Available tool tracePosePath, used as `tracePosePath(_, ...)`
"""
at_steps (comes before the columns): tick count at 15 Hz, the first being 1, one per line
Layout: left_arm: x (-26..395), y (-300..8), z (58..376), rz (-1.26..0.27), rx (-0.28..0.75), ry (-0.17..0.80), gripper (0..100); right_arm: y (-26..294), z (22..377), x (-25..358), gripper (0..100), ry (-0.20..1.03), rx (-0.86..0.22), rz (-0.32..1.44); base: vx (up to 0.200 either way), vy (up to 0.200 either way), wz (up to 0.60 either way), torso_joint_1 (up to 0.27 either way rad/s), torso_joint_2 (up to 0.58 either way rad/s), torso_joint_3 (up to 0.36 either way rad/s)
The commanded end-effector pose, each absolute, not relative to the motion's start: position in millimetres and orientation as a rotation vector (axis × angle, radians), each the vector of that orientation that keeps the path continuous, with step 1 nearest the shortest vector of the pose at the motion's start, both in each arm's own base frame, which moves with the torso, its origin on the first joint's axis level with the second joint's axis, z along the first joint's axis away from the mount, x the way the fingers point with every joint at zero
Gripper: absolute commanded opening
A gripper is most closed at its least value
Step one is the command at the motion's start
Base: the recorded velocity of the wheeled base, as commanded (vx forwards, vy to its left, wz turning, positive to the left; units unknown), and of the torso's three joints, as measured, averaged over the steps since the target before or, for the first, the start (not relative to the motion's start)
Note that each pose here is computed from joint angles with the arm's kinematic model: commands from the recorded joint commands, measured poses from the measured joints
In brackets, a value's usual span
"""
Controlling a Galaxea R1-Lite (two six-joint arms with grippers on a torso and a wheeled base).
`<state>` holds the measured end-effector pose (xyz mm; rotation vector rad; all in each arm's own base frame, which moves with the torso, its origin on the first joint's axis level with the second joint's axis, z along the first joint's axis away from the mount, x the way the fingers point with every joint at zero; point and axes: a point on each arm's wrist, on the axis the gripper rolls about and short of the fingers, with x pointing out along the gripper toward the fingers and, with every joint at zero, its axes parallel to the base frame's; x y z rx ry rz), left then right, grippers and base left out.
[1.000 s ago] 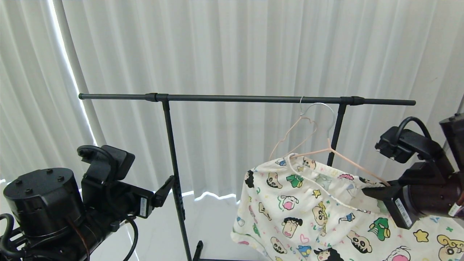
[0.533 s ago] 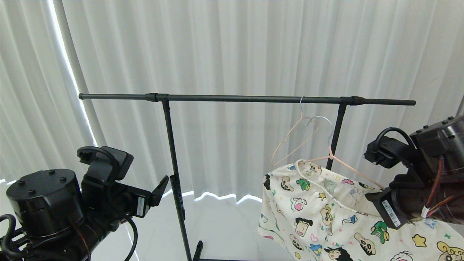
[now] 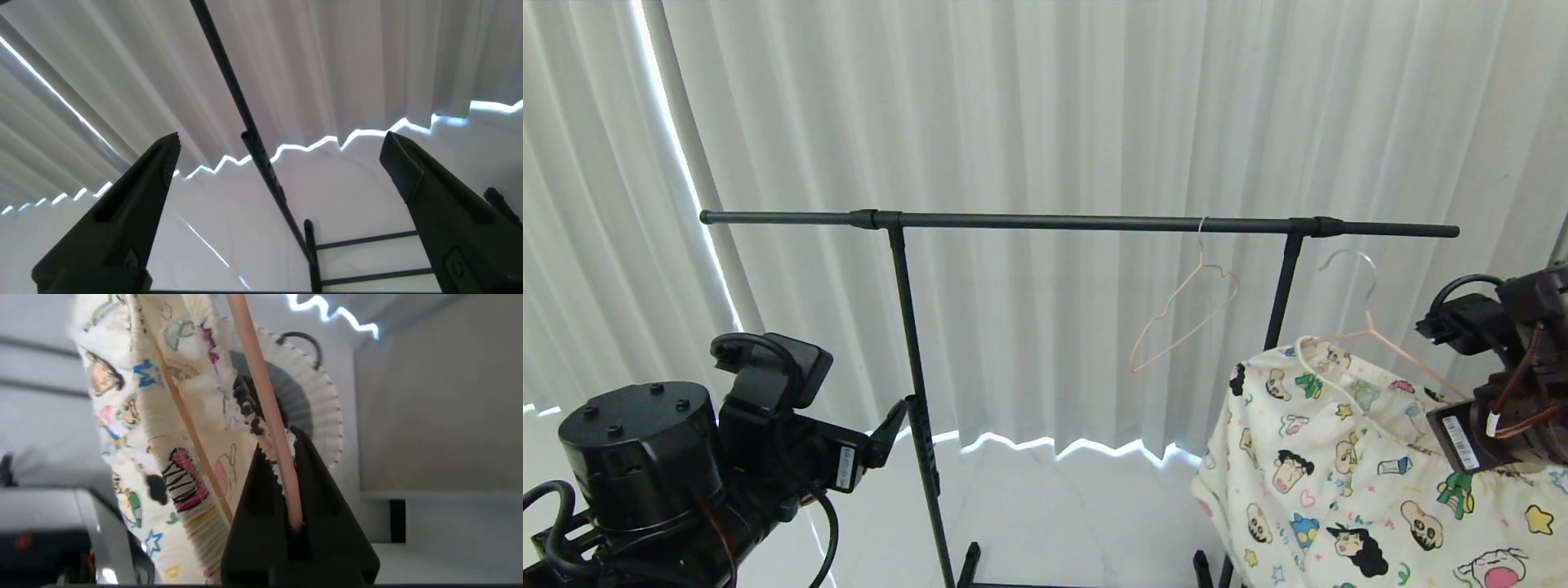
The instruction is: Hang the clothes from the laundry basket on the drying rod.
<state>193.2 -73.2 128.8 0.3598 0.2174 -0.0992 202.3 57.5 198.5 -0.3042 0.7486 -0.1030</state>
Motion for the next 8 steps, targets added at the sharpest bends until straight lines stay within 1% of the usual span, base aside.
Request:
tracePosePath(1, 194, -74, 129, -0.103, 0.359, 0.217, 100, 46, 208, 219, 0, 0.709, -0.259, -0.174, 0.0, 0.0, 0.0, 0.0, 0.0, 0.0)
tracePosePath(4, 193, -75, 129, -0.109, 0.359, 0.216, 100, 46, 219, 241, 0, 0.658, -0.235, -0.194, 0.2, 0.0, 0.0, -0.006, 0.0, 0.006)
tracePosePath(8, 193, -76, 129, -0.113, 0.359, 0.214, 100, 49, 224, 254, 0, 0.64, -0.229, -0.195, 0.2, 0.0, 0.0, 0.005, 0.0, -0.001)
